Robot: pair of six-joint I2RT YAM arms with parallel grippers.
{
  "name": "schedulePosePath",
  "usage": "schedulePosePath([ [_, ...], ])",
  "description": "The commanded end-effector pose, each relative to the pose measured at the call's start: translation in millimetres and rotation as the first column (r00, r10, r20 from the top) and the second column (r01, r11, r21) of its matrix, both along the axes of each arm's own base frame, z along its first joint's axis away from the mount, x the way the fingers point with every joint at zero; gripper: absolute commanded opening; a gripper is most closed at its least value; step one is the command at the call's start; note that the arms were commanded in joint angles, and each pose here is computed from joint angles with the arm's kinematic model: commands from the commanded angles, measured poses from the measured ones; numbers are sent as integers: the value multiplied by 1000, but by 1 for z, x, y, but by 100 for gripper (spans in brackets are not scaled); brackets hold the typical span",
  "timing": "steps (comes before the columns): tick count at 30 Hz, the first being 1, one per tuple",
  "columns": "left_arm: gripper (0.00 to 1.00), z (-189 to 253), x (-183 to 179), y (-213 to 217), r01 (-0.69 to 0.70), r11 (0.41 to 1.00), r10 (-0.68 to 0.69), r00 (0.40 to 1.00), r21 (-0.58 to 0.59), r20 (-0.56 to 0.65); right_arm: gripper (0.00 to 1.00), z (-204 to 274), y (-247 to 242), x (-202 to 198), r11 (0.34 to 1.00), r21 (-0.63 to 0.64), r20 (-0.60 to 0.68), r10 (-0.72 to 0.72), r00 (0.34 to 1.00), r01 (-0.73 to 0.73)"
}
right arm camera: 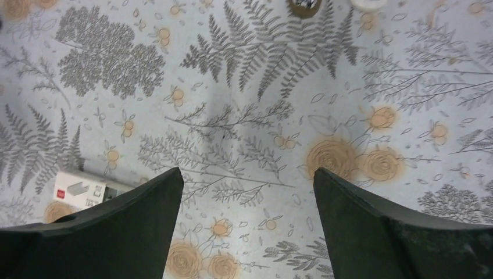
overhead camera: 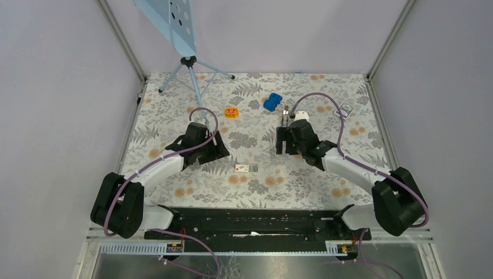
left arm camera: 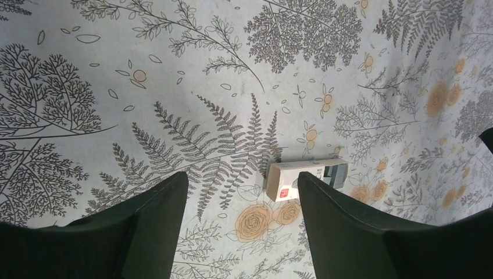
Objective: Unload the staples from the stapler
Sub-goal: Close the staple box at the center of the board.
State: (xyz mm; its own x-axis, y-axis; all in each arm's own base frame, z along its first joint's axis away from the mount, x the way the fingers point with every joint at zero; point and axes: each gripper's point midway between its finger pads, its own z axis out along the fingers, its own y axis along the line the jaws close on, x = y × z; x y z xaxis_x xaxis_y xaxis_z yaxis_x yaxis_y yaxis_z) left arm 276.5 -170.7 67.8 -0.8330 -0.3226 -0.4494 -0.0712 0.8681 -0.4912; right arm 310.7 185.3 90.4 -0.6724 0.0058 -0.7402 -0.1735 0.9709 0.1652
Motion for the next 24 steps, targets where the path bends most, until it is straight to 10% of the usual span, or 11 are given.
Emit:
schedulePosePath([
  [1,73,13,7,-5,34,999,-33,998,-15,50,80,-5,14,-16,996,75,-84,47,995,-41],
  [11,59,-4,-4,-6,47,999,-47,999,-10,0,6,-26,47,-32,971,238,-262,59,963,5],
  [24,8,-23,-24,-25,123,989,-119,991,77,-57,0,-65,81,-67,989,135,-460,3,888,67],
])
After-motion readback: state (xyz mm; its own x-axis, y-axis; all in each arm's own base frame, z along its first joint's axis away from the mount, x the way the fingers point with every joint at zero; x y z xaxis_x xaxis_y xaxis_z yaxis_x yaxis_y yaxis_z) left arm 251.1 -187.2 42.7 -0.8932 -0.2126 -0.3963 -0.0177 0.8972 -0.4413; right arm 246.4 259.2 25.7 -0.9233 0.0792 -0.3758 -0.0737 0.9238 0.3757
